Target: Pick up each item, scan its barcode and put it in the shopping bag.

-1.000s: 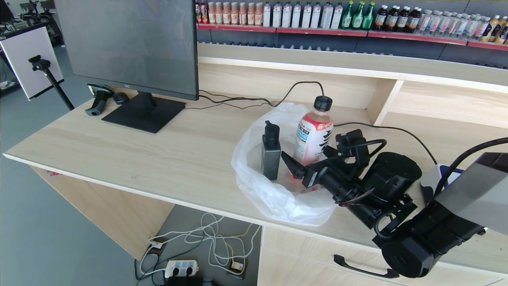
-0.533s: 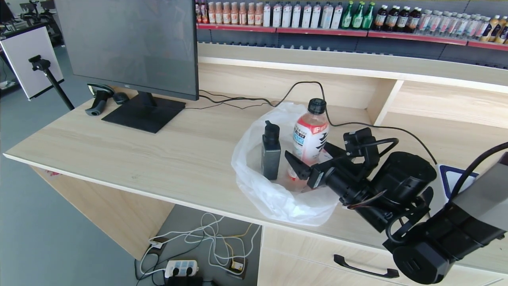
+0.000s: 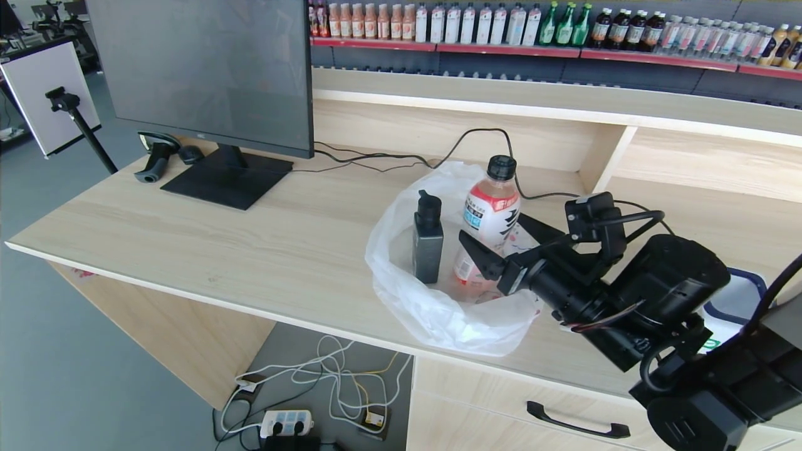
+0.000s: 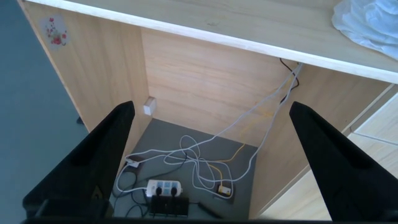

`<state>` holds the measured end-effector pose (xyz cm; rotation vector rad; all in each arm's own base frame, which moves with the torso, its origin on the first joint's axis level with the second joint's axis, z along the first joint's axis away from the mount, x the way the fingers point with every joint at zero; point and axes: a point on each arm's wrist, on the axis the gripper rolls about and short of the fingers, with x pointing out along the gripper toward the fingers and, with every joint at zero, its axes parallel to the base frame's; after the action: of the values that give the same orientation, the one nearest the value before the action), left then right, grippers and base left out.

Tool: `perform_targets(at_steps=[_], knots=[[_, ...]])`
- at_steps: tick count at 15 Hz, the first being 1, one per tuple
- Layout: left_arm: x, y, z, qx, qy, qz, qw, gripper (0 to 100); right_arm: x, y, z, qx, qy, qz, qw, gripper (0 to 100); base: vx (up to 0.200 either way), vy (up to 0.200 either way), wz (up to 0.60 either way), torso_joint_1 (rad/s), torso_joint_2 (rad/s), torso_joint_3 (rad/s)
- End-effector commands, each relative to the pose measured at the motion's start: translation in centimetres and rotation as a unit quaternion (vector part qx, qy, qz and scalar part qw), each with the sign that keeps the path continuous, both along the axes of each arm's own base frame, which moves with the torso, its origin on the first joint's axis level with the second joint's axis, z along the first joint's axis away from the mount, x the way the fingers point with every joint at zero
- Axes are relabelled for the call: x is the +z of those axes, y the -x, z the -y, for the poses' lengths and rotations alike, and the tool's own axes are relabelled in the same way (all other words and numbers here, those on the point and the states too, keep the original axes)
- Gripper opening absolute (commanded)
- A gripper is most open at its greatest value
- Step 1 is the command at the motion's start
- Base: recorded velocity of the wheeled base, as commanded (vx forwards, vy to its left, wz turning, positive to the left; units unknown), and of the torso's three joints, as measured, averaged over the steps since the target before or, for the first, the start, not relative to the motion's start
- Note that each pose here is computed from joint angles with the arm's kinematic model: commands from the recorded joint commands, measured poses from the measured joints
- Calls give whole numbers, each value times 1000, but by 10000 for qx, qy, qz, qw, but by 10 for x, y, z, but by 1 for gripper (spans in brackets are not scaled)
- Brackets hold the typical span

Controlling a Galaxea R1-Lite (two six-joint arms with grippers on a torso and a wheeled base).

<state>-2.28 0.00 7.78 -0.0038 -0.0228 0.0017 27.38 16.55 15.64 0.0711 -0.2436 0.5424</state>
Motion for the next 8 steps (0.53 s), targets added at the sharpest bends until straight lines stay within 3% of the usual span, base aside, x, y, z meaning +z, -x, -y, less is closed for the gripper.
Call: perform_targets(at_steps=[1, 8], knots=[[0, 0, 0, -1, 4, -6, 10000, 100, 11, 11, 6, 6, -69, 116, 9999, 100, 0, 0, 0, 0, 0, 0], [0, 0, 0, -1, 19, -6, 10000, 100, 14, 66, 40, -8, 59, -49, 10000, 100, 0, 0, 0, 0, 0, 0]])
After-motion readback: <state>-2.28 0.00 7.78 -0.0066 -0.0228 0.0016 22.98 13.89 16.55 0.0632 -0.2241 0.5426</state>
